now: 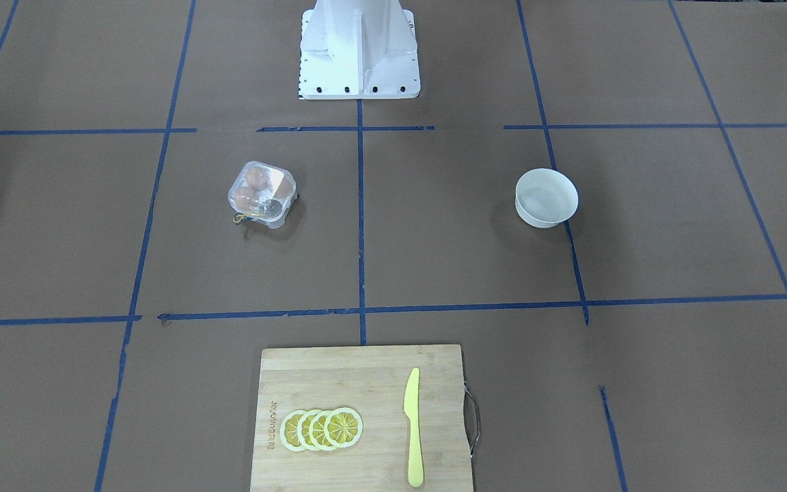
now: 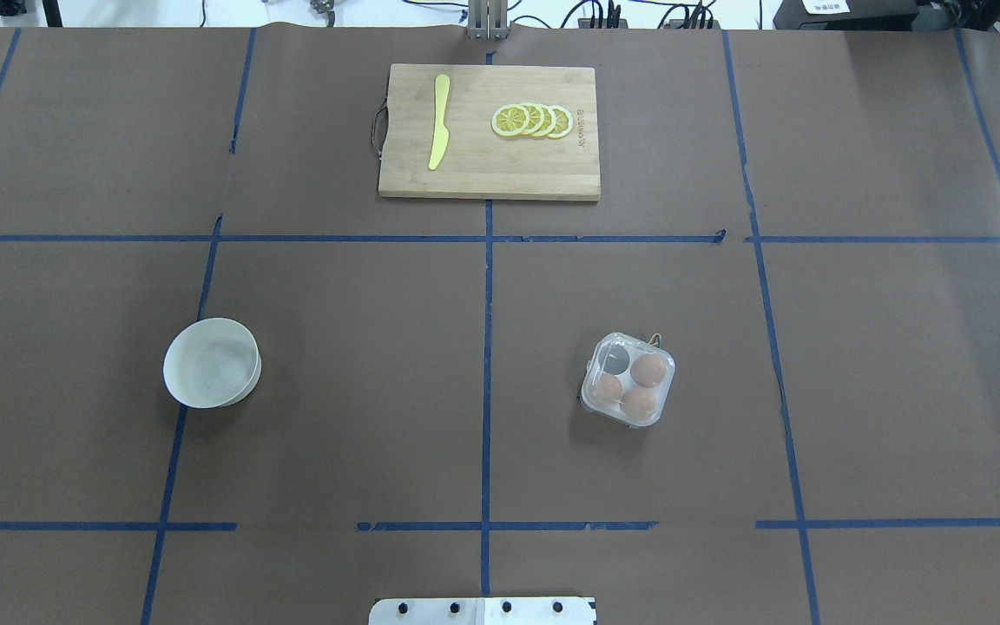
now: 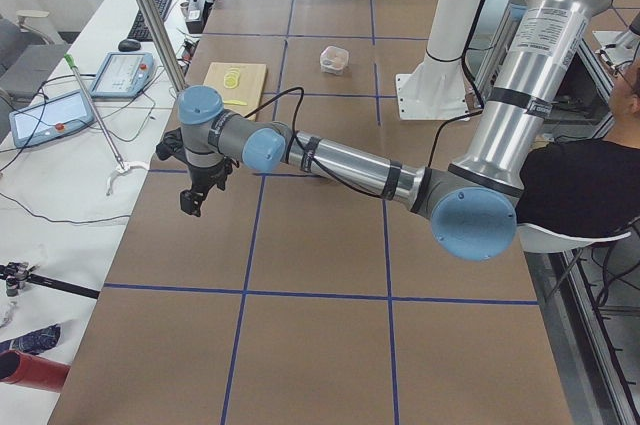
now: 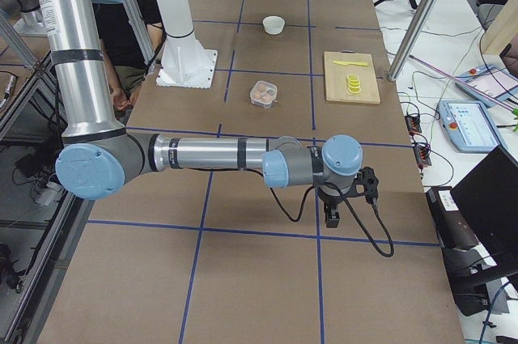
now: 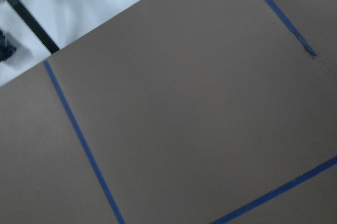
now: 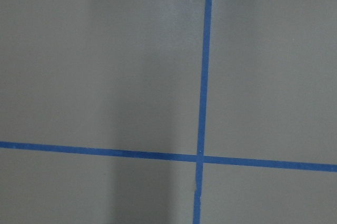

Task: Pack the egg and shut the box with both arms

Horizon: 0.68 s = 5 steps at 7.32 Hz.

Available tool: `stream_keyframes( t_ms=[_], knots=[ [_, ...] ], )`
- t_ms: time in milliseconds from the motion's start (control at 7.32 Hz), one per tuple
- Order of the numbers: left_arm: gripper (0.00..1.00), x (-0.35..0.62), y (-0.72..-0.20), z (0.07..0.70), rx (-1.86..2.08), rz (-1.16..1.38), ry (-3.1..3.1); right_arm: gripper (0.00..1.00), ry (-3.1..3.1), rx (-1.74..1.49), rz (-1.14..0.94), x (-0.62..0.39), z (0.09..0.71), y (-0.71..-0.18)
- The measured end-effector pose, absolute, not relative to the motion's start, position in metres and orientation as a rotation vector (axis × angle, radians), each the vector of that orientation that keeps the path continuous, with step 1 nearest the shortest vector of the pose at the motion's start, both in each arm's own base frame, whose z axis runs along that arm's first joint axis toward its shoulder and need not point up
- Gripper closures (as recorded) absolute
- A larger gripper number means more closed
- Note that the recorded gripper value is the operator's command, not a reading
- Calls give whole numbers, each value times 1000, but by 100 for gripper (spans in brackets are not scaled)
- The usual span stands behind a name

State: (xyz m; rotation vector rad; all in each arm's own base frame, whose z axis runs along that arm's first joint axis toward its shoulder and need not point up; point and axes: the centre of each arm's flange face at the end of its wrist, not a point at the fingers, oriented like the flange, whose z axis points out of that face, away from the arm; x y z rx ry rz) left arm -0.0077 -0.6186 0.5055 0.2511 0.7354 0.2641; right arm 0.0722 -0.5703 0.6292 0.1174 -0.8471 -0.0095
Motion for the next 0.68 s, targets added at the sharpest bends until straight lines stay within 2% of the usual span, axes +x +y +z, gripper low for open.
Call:
stream_keyframes(
  t_ms=[410, 683],
  knots=[
    [0, -30, -523, 592, 86, 178, 752, 0, -837, 122, -30, 78, 635, -576],
    [0, -31, -504, 612, 103, 183, 735, 0, -837, 126, -29, 79, 633, -576]
  ],
)
